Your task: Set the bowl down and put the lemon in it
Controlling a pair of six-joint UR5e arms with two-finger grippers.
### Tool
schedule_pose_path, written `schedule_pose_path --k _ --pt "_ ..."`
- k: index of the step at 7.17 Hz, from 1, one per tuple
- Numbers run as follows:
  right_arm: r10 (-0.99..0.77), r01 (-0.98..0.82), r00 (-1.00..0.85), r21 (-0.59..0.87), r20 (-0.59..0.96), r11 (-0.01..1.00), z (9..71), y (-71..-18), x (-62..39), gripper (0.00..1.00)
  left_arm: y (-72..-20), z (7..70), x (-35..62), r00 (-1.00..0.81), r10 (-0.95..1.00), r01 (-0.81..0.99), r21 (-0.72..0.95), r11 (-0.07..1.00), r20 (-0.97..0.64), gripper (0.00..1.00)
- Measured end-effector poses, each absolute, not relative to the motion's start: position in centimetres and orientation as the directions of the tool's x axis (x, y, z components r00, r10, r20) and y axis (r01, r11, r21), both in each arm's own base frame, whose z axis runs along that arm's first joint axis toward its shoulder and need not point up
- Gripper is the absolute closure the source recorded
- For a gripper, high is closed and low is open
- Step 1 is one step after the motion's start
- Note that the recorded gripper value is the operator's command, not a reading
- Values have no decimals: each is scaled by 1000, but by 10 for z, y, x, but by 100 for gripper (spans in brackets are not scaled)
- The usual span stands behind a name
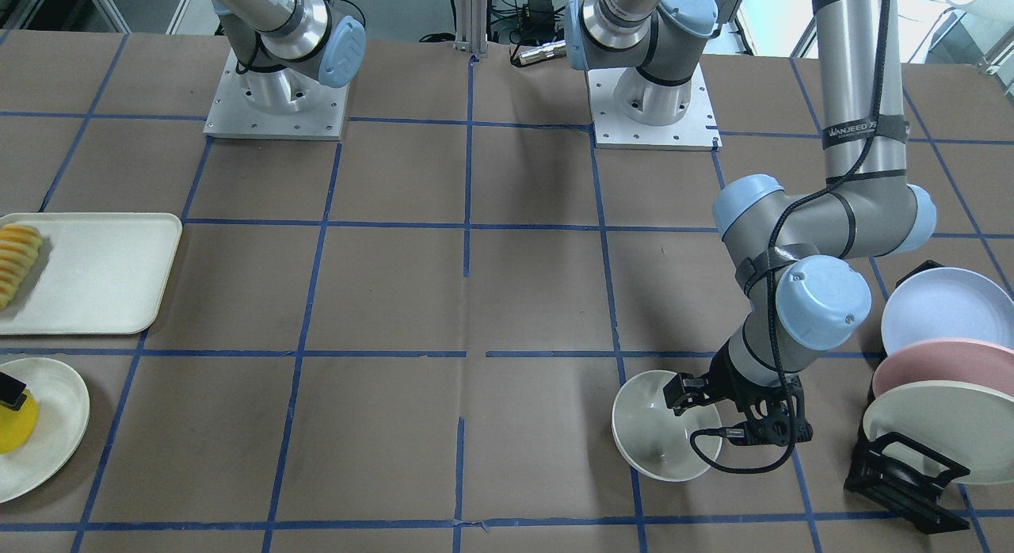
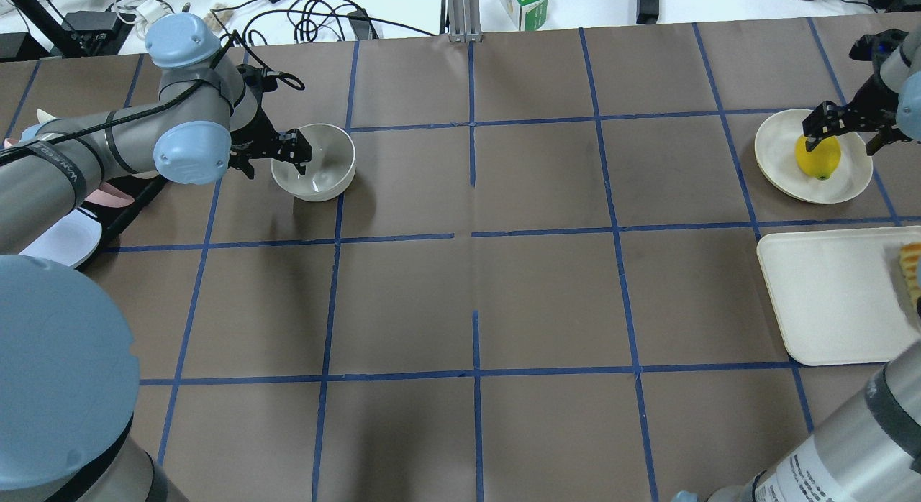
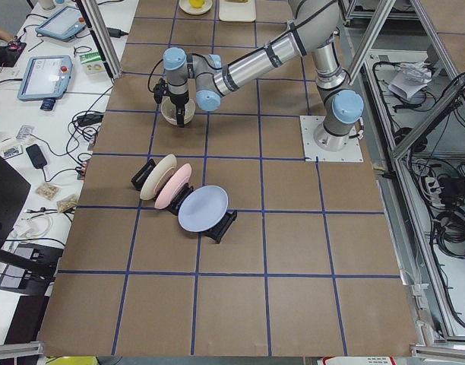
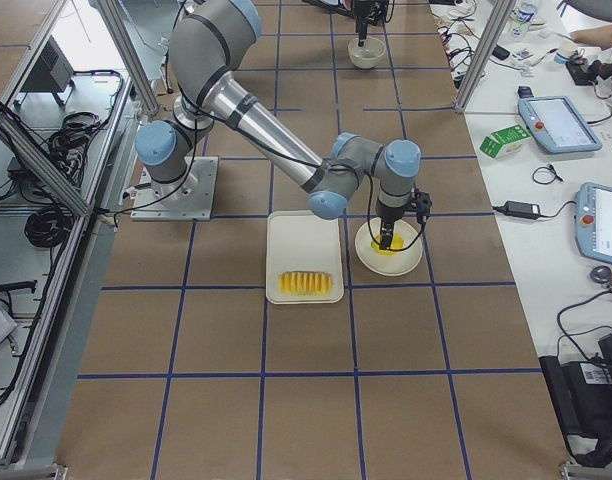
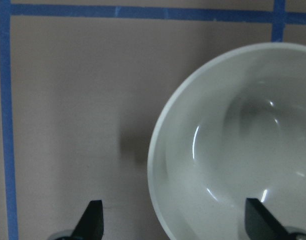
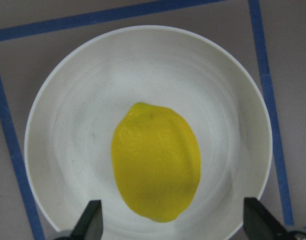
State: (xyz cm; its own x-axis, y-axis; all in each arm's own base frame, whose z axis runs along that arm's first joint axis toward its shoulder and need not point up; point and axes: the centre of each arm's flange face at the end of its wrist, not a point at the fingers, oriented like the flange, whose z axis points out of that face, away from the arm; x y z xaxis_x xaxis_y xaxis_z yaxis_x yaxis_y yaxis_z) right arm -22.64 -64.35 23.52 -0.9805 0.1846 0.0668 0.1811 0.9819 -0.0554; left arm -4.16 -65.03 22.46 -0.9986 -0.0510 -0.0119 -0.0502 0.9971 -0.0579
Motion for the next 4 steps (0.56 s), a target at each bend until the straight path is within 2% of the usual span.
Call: schedule_pose_path --k 2,3,4 --pt "197 194 -979 -53 59 980 217 -647 -229 14 -650 226 -42 -999 -49 -48 -68 996 -9 100" --pt "199 196 -978 -55 57 979 212 -648 -230 35 -650 227 -42 -999 -48 -48 -69 996 -9 100" --pt "200 197 -978 -58 57 979 209 -649 -231 67 -649 229 -41 -999 -48 -48 -71 996 -11 100"
